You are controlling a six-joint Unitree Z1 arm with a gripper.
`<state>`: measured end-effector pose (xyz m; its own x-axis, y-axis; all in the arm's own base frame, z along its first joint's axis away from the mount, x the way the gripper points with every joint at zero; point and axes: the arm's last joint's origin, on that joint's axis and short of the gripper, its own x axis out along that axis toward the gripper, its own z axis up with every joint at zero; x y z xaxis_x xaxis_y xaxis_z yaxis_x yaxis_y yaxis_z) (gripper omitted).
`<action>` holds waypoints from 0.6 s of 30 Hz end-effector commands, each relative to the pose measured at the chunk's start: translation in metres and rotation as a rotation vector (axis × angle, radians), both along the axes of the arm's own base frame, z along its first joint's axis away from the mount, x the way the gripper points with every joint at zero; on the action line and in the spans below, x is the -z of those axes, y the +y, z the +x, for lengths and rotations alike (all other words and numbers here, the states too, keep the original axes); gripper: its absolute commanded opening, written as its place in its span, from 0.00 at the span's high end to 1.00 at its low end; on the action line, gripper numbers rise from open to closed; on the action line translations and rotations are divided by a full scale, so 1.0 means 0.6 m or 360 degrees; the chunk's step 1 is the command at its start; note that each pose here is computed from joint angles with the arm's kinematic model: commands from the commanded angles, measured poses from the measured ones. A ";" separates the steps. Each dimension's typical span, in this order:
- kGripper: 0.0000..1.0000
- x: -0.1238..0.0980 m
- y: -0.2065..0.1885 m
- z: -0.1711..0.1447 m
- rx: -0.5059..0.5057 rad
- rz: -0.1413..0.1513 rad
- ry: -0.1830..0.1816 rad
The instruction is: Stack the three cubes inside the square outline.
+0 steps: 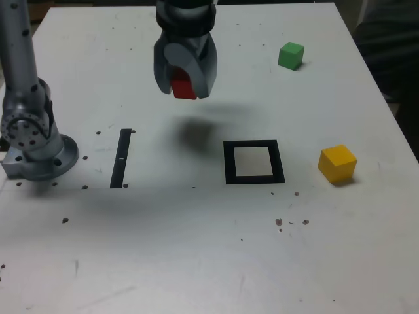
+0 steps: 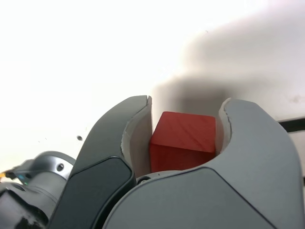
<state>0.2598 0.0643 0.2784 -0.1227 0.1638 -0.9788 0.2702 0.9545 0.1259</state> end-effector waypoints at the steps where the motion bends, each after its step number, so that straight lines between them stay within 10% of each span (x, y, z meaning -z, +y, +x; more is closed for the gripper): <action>1: 0.72 -0.008 -0.014 0.004 -0.0008 0.0000 -0.0032; 18: 0.72 -0.008 -0.107 0.030 -0.0187 -0.0038 -0.0069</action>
<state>0.2746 0.0015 0.2841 -0.0955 0.1301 -0.9869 0.1527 0.9816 0.1147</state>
